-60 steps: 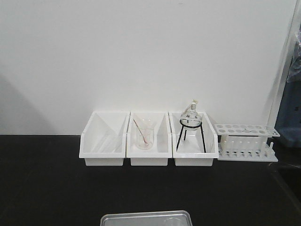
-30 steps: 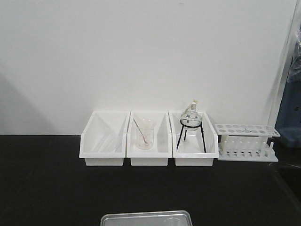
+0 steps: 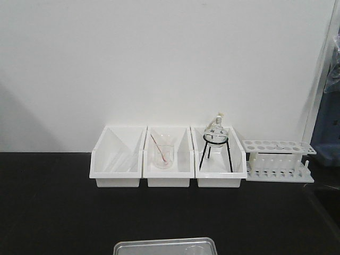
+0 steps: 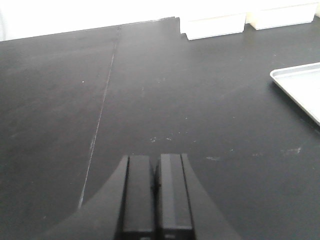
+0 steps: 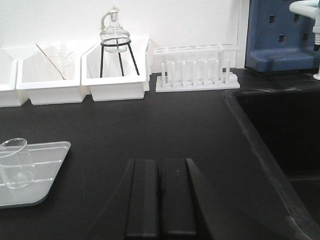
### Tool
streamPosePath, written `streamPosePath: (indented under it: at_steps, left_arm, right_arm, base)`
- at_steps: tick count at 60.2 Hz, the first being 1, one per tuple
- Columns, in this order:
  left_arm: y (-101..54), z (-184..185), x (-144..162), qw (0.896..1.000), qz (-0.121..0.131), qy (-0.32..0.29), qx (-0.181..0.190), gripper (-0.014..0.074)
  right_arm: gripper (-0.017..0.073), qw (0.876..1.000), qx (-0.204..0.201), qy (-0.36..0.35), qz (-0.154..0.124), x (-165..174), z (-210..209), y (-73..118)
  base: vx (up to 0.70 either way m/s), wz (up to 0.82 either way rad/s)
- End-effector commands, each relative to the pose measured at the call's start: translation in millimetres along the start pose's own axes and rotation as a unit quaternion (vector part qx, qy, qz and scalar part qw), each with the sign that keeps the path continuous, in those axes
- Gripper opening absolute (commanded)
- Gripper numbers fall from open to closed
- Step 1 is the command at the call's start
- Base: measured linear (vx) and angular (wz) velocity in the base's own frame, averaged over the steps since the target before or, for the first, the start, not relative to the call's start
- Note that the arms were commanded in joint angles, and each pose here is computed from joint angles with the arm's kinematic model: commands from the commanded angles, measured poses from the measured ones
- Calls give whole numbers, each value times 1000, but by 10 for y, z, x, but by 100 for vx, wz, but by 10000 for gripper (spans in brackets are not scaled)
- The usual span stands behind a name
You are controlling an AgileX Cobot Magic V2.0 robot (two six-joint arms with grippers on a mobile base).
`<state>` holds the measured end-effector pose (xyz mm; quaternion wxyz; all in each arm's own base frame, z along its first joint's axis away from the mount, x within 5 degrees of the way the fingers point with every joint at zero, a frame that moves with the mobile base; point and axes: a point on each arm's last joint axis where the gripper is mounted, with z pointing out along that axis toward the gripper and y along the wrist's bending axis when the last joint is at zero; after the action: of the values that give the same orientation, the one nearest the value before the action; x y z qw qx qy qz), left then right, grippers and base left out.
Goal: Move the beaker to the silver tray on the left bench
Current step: 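Open the right gripper and withdraw it from the beaker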
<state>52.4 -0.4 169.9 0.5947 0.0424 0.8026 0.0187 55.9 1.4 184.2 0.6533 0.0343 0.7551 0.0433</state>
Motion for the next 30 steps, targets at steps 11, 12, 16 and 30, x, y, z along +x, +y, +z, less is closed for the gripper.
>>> streamPosePath:
  at_steps: [11,12,16,30]
  left_arm:
    - [-8,16,-8,999,-1,-32,4,1]
    - [-8,16,-8,999,-1,-32,4,1]
    - [-8,16,-8,999,-1,-32,4,1]
    - [-8,16,-8,999,-1,-32,4,1]
  right_arm:
    - [-11,999,-1,-51,-7,-75,-9,2]
    - [-11,999,-1,-51,-7,-75,-9,2]
    - [-11,999,-1,-51,-7,-72,-8,2]
    - [-11,999,-1,-51,-7,-72,-8,2]
  base:
    - [0,0]
    - [0,0]
    - [0,0]
    - [0,0]
